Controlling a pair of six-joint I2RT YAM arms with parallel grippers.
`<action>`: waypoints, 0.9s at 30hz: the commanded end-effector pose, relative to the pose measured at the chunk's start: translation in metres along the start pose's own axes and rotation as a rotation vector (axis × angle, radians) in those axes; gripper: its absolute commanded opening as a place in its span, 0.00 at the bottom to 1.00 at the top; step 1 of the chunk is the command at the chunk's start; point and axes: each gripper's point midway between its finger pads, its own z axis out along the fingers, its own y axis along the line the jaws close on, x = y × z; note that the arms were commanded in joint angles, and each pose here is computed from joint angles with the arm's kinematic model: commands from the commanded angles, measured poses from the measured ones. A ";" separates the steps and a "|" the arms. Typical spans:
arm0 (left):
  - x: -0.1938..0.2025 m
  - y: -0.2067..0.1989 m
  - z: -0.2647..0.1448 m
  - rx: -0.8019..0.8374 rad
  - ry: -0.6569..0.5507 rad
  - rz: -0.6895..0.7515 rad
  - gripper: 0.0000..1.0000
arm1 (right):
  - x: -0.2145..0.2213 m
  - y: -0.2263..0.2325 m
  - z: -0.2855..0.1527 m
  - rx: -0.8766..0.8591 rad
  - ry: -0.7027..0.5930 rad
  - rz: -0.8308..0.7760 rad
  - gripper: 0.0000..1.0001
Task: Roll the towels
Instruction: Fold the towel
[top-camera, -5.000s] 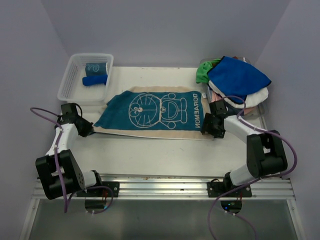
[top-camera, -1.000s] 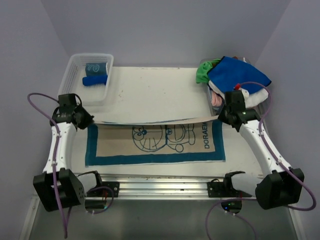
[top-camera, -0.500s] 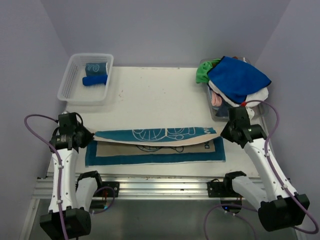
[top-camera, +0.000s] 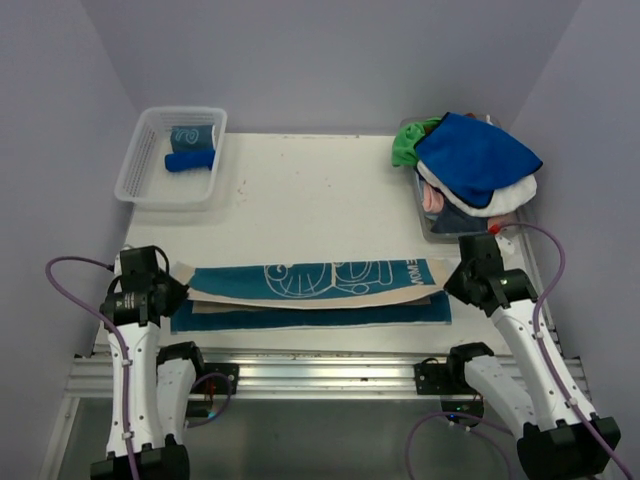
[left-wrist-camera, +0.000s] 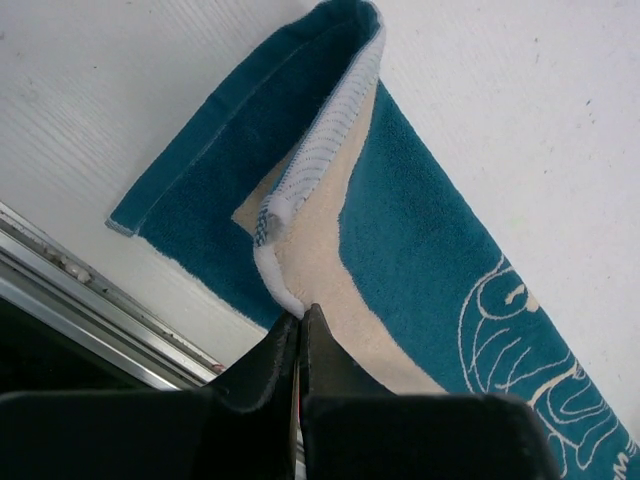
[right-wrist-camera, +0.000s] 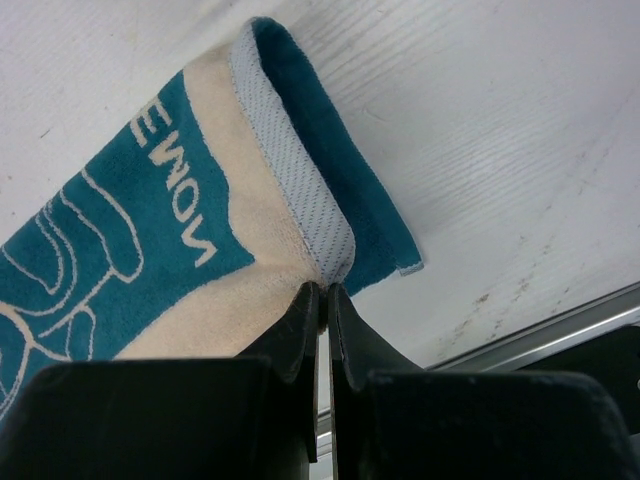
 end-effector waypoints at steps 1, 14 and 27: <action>-0.002 0.005 -0.002 -0.024 -0.030 -0.037 0.00 | 0.003 -0.002 0.003 0.001 -0.007 0.051 0.00; -0.041 -0.018 -0.033 0.067 -0.184 -0.029 0.85 | -0.005 0.007 0.008 -0.018 -0.015 0.001 0.47; -0.009 -0.057 0.072 0.140 0.111 0.039 0.67 | 0.001 0.072 0.061 -0.173 0.161 -0.191 0.26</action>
